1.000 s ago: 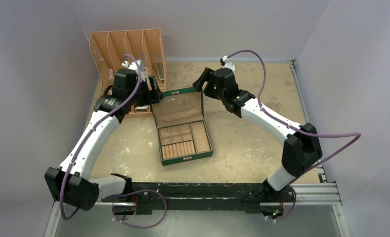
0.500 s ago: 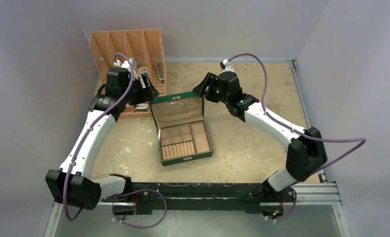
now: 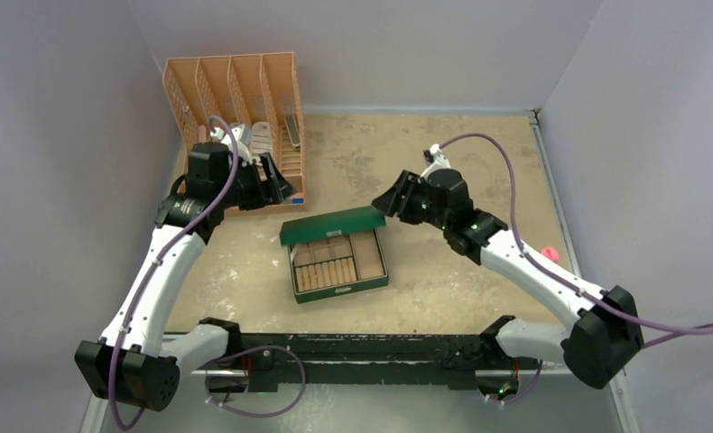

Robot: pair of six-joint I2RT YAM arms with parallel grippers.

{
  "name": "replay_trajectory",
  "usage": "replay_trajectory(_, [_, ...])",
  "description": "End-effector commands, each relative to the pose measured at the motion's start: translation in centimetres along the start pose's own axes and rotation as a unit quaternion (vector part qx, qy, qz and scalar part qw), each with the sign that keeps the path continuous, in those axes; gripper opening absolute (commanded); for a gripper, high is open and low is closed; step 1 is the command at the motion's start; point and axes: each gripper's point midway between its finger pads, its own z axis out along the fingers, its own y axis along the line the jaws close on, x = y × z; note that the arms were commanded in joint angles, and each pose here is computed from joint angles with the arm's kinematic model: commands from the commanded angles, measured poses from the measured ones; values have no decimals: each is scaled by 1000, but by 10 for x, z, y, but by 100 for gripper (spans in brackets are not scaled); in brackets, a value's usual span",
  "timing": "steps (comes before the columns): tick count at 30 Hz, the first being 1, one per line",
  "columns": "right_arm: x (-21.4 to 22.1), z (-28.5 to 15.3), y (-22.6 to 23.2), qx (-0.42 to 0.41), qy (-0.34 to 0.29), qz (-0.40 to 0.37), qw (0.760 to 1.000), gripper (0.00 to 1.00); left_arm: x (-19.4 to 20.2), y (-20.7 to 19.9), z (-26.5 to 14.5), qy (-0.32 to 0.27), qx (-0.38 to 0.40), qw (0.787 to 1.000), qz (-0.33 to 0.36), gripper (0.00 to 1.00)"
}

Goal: Organize the mixed jewelry

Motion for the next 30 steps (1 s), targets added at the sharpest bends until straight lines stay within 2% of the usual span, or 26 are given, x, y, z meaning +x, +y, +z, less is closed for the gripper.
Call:
replay_trajectory(1, [21, -22, -19, 18, 29, -4, 999, 51, 24, -5, -15, 28, 24, 999, -14, 68])
replay_trajectory(5, [20, -40, -24, 28, 15, -7, 999, 47, 46, -6, -26, 53, 32, 997, -42, 68])
replay_trajectory(8, [21, -43, -22, 19, 13, -9, 1000, 51, 64, -5, -29, 73, 36, 994, -69, 68])
replay_trajectory(12, [45, -33, -27, 3, 69, -31, 997, 62, 100, 6, -27, 129, 17, 984, -122, 69])
replay_trajectory(18, [91, -21, -57, 30, 144, -48, 988, 66, 143, 24, -20, 193, -16, 964, -183, 69])
replay_trajectory(24, [130, -27, -62, -4, 187, -32, 982, 66, 153, 32, -7, 217, -30, 956, -195, 69])
replay_trajectory(30, [139, -24, -66, -11, 196, -31, 980, 63, 165, 40, 3, 232, -48, 945, -225, 66])
